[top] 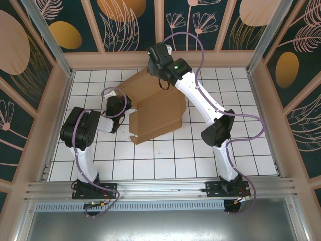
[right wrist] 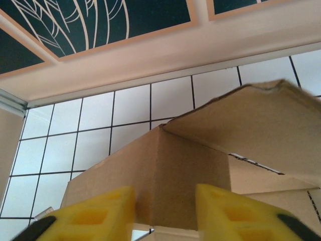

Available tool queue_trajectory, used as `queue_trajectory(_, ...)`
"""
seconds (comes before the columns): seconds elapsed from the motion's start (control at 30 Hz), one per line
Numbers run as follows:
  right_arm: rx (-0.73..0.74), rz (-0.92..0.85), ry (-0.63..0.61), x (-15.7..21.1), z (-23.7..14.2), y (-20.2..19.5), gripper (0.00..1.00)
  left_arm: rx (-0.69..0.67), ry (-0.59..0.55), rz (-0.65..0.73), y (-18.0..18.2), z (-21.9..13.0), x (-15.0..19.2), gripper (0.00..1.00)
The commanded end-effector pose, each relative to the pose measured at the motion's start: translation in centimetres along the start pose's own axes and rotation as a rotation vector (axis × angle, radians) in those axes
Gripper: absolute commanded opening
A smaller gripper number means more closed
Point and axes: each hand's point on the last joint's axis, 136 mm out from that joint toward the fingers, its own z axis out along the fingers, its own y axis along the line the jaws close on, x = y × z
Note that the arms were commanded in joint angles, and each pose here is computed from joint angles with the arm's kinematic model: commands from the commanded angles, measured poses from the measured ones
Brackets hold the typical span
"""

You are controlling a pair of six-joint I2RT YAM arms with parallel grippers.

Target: Fold the paper box

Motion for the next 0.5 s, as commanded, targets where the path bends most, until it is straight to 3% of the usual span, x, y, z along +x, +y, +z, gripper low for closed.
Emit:
queue_trajectory(0.0, -0.024, 0.031, 0.005, -0.31, -0.63, 0.28, 0.29, 0.042, -0.048, 0.023, -1.98, -0.27, -1.96, 0.0)
queue_trajectory(0.23, -0.024, 0.04, 0.008, -0.33, -0.49, 0.15, 0.01, 0.052, -0.041, 0.021, -2.08, -0.17, -1.78, 0.0)
queue_trajectory(0.37, -0.026, 0.05, 0.002, -0.55, -0.55, 0.11, 0.0, 0.053, -0.038, 0.022, -2.08, -0.17, -1.7, 0.0)
queue_trajectory(0.4, -0.03, 0.05, -0.003, -0.68, -0.72, 0.25, 0.04, 0.053, -0.038, 0.022, -2.12, -0.16, -1.71, 0.0)
queue_trajectory(0.47, -0.043, 0.039, -0.023, -1.19, -1.25, 0.62, 0.34, 0.05, -0.033, 0.023, -2.06, -0.08, -1.66, 0.0)
